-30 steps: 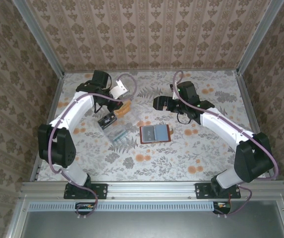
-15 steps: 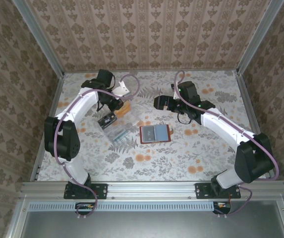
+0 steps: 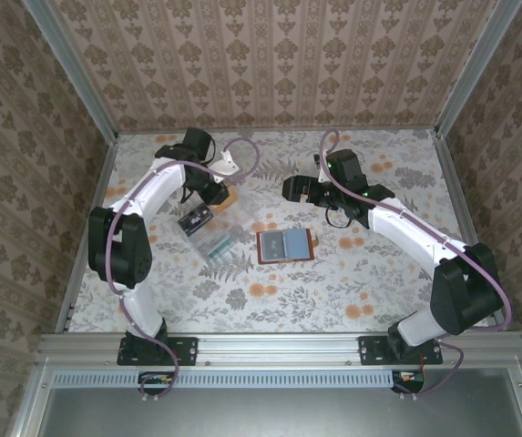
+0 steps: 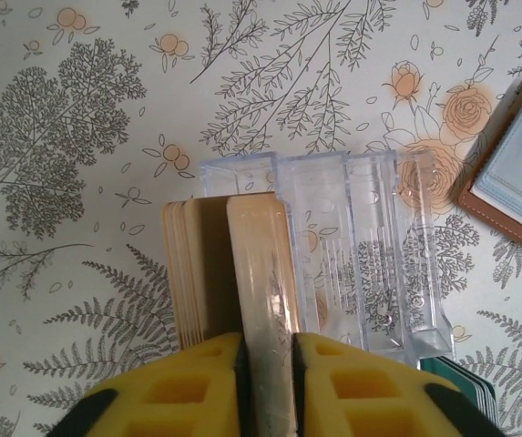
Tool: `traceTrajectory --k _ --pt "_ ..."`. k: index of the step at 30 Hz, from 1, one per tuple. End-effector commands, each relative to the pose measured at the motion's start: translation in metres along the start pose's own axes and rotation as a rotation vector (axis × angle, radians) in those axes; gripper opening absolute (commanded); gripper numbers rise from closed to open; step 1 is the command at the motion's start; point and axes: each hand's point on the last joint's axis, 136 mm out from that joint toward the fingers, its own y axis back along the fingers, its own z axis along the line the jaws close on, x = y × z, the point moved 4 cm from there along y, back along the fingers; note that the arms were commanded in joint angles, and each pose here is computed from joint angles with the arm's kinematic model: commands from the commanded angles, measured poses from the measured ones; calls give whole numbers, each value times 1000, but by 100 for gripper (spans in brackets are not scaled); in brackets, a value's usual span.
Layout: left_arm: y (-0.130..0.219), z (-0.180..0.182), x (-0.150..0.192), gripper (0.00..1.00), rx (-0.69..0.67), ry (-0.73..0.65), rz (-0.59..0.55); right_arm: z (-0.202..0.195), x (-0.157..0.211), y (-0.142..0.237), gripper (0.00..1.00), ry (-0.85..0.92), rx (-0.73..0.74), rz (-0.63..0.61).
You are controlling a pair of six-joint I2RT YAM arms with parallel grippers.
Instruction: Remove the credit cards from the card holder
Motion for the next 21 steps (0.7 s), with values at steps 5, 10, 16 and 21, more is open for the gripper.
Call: traceTrajectory --k 5,10,16,21 --pt "5 8 -6 33 -32 14 2 -4 5 -3 100 -28 -1 8" --pt "17 11 -14 38 -48 32 -46 -3 5 -1 100 -29 -4 8" --pt "53 15 -30 78 -82 93 -192 -3 6 0 100 -37 -5 5" --pt "89 22 -42 100 -159 161 -344 -4 7 6 100 -33 2 1"
